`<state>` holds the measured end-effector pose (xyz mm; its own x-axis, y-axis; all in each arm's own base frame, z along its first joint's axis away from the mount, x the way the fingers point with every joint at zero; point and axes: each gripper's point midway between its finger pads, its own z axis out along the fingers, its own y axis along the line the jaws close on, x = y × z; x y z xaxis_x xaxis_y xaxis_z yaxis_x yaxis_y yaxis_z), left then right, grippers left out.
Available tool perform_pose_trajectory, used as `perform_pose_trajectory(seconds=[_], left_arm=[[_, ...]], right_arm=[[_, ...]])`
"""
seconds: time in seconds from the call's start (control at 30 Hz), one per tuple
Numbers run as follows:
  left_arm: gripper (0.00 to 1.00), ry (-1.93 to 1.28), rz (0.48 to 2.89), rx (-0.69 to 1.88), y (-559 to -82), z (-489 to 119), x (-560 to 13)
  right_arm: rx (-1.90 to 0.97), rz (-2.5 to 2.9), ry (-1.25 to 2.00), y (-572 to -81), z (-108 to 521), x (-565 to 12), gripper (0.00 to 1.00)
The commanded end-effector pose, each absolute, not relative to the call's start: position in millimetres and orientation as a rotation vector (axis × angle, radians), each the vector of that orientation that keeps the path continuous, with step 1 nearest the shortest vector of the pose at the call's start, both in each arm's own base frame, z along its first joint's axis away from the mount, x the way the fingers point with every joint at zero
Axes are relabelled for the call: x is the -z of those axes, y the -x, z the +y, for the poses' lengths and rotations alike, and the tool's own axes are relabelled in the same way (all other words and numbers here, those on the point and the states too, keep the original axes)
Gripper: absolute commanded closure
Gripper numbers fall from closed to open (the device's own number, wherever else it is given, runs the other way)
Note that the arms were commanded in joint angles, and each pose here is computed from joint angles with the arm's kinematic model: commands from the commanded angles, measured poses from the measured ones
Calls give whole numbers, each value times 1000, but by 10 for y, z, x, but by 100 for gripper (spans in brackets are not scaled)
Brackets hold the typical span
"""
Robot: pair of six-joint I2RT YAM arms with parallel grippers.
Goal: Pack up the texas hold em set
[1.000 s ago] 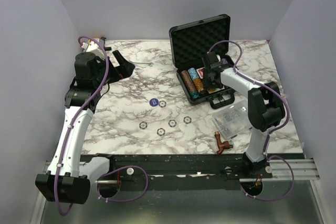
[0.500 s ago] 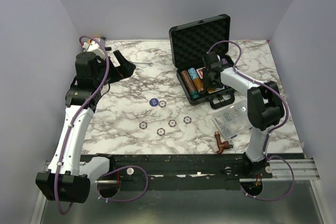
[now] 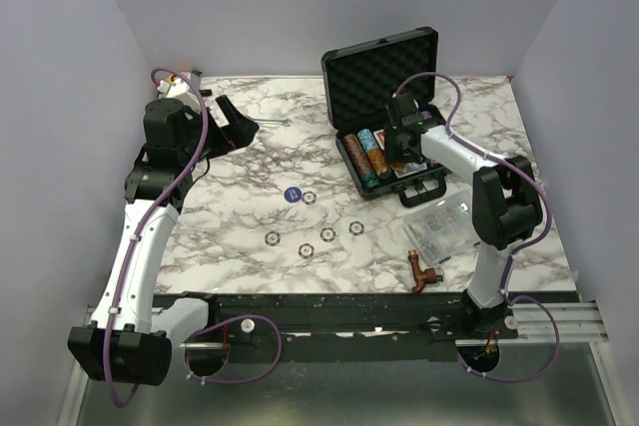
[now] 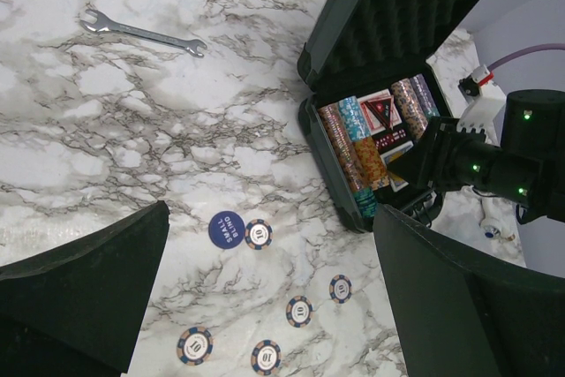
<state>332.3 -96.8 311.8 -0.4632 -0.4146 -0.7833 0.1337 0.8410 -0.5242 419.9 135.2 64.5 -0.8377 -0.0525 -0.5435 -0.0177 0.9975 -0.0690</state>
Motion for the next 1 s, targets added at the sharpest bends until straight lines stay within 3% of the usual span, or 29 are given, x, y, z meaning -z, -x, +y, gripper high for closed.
perform_pose_trajectory(seconds=[0.0, 0.73, 0.97], left_arm=[[1, 185, 1931, 673, -3326, -1015, -3200], [1, 174, 1928, 677, -3305, -1037, -3220], [1, 172, 1929, 677, -3304, -1041, -3214]], right_arm=[[17, 2531, 58, -4369, 1497, -770, 57], [105, 2589, 78, -4337, 1406, -513, 49], [118, 2569, 72, -4354, 1382, -619, 35]])
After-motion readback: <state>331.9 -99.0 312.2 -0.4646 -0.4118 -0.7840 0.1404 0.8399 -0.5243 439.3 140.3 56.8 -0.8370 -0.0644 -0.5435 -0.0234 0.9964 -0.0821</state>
